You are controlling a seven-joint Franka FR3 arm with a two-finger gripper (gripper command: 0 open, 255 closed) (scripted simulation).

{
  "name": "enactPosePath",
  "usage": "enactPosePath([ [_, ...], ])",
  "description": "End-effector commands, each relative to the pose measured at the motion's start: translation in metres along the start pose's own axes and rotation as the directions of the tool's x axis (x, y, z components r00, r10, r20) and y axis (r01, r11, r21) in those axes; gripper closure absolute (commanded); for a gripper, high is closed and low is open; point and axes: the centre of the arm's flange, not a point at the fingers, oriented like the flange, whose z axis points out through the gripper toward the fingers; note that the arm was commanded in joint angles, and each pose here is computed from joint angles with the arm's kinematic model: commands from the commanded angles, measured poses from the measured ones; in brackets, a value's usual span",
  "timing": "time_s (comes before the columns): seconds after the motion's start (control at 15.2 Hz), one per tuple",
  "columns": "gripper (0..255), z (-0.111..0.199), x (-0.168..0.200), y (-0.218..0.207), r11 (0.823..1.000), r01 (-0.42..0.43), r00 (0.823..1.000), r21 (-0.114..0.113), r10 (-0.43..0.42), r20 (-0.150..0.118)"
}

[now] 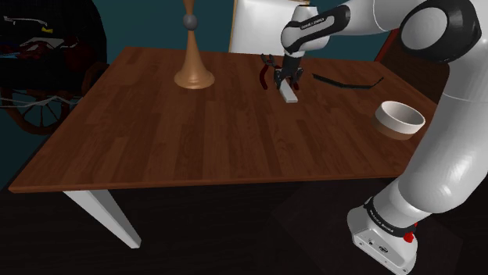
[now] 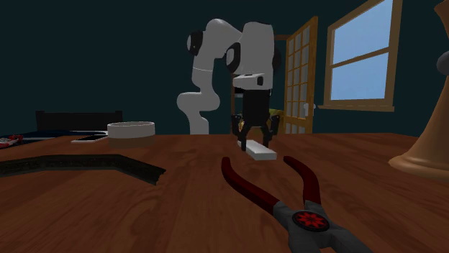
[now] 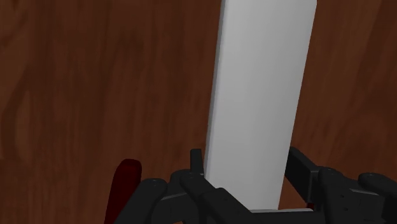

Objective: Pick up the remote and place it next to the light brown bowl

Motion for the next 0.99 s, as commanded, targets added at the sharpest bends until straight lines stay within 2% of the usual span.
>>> enactPosePath([
  [0.0, 255, -0.011, 0.001, 0.001, 1.000, 0.000, 1.000, 0.000, 0.000, 0.000],
  [0.92, 255, -0.085, 0.001, 0.002, 1.000, 0.000, 1.000, 0.000, 0.000, 0.000],
])
